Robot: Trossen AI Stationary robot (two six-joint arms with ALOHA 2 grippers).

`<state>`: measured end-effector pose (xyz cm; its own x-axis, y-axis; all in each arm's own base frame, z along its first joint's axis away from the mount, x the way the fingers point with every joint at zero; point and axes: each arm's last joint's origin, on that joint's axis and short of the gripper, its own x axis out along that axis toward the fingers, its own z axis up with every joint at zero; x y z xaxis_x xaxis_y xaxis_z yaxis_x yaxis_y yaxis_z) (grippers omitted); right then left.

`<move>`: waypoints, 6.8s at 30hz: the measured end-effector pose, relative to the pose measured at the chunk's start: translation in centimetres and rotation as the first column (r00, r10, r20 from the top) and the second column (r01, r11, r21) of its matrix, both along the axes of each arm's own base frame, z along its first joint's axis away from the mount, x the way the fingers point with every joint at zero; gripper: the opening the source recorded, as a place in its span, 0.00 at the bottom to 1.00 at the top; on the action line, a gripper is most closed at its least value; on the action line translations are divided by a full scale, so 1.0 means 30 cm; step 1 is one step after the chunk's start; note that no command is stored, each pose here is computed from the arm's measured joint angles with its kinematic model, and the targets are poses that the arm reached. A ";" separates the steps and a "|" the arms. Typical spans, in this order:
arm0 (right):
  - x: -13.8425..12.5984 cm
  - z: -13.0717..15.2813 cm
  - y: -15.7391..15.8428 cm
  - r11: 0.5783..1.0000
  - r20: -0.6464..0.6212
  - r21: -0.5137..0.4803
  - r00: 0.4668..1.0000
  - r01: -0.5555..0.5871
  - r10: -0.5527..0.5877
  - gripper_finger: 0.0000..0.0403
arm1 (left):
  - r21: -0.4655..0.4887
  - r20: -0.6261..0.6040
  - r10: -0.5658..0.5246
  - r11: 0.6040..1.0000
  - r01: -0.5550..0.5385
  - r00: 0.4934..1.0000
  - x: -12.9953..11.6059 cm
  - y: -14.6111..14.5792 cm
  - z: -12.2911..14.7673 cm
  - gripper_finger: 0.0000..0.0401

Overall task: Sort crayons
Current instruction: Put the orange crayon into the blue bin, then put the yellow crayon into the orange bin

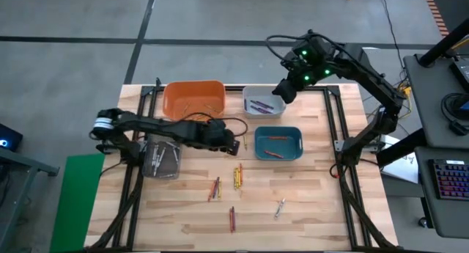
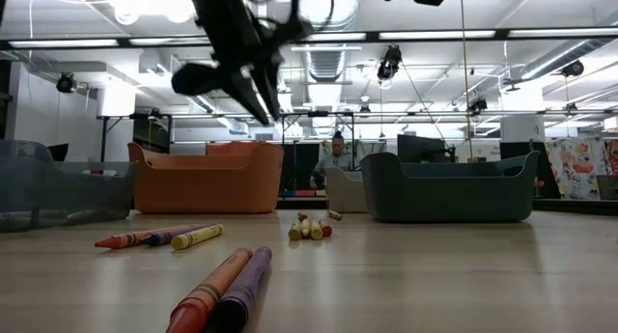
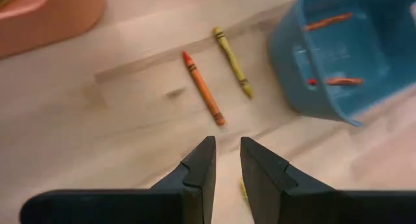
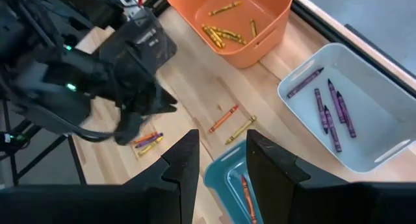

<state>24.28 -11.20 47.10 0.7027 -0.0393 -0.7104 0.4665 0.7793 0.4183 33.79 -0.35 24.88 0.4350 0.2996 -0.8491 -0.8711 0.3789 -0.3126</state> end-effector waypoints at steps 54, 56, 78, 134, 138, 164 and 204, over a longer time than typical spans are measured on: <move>0.047 -0.043 0.005 0.998 -0.047 -0.010 0.997 -0.068 0.068 0.28 | 0.074 -0.245 0.021 0.997 -0.003 0.969 0.160 0.084 -0.418 0.07; 0.047 -0.043 0.005 0.997 -0.047 -0.019 0.996 -0.078 0.077 0.28 | 0.075 -0.258 0.007 0.997 0.013 0.966 0.154 0.072 -0.412 0.02; 0.080 -0.011 -0.012 0.952 0.049 -0.248 0.980 -0.176 0.194 0.28 | 0.304 0.047 -0.381 0.886 0.350 0.923 -0.118 0.044 0.238 0.00; 0.368 -0.002 0.103 0.883 0.610 -0.424 0.656 -0.202 0.444 0.04 | 0.789 0.400 -0.653 0.602 0.121 0.644 -0.324 0.030 0.639 0.14; 0.307 -0.038 0.076 0.904 0.425 -0.326 0.811 -0.278 0.402 0.04 | 0.779 0.368 -0.650 0.606 0.162 0.665 -0.355 0.030 0.633 0.22; 0.162 -0.684 0.101 0.900 -0.589 0.197 0.686 -0.389 0.426 0.24 | 0.736 0.314 -0.569 0.652 0.184 0.760 -0.335 0.040 0.584 0.30; 0.677 -0.822 0.008 0.983 -0.569 0.140 0.802 -0.120 0.179 0.14 | 0.852 0.270 -0.360 0.522 -0.047 0.893 -0.408 0.068 0.755 0.30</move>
